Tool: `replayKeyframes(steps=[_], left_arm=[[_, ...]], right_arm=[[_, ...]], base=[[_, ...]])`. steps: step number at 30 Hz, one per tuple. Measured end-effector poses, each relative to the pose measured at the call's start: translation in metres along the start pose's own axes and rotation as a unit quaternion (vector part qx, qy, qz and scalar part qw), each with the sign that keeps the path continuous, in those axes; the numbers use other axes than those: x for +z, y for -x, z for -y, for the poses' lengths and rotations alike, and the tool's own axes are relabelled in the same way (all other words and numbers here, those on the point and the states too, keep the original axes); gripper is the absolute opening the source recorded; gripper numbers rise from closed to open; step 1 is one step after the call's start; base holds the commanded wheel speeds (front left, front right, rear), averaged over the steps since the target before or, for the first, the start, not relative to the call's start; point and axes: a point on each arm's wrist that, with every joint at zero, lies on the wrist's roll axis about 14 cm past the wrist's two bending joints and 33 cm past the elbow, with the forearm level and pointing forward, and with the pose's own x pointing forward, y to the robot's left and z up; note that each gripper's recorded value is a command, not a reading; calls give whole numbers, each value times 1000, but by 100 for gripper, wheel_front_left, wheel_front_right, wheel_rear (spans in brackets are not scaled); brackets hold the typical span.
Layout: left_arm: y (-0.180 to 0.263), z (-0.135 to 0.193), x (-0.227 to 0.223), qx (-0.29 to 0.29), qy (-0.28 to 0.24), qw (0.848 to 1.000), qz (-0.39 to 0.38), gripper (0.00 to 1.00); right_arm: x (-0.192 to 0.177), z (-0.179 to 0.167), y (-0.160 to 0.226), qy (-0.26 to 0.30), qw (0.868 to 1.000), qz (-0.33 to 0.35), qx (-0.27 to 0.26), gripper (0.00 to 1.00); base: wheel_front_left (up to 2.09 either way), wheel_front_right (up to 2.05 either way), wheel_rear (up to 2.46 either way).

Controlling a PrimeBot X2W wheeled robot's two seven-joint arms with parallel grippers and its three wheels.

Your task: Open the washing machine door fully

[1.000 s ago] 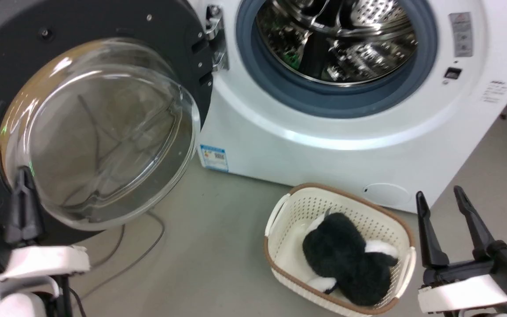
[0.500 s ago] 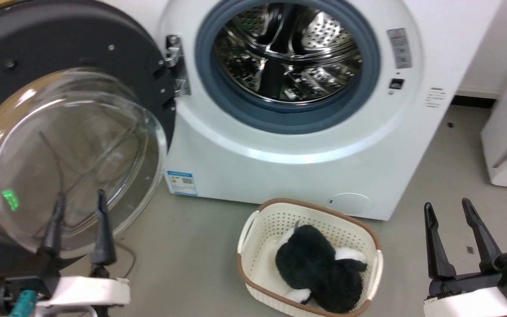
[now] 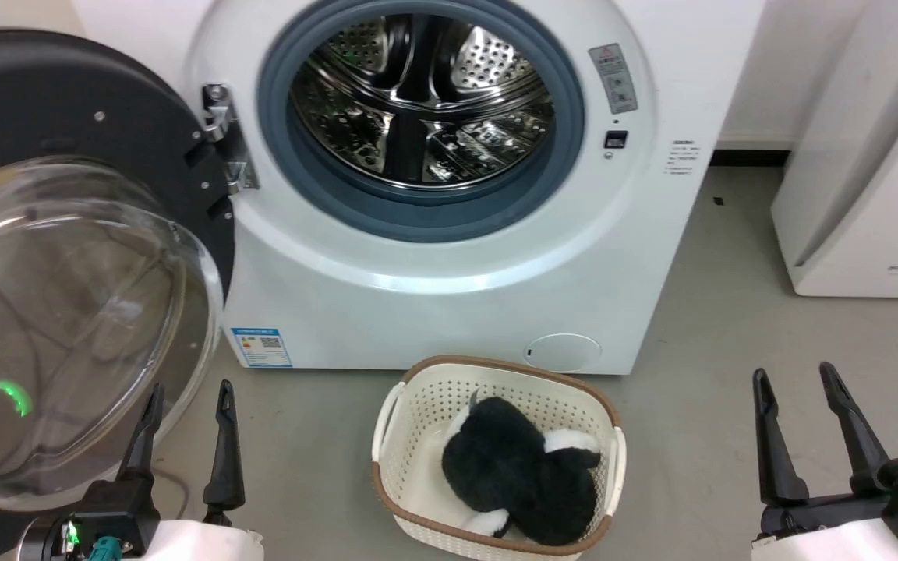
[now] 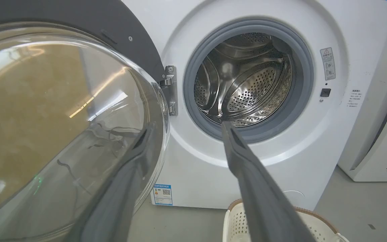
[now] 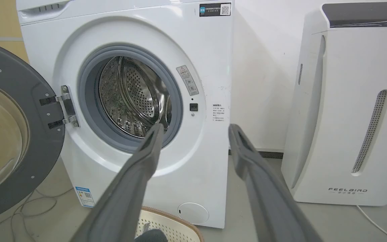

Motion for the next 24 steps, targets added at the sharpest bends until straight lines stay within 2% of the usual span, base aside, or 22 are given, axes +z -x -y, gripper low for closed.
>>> replayKeyframes(steps=[5, 6, 24], left_arm=[[-1, 9, -9, -10, 1, 1000, -13, 100], [-1, 10, -11, -10, 0, 1000, -16, 0], [-1, 15, -13, -17, 1, 1000, -27, 0]], right_arm=[[-2, 7, 5, 1, 1000, -5, -12, 100], [-2, 8, 5, 1, 1000, -5, -13, 0], [-7, 7, 6, 4, 1000, -20, -11, 0]], base=[[0, 0, 0], [0, 0, 0], [0, 0, 0]])
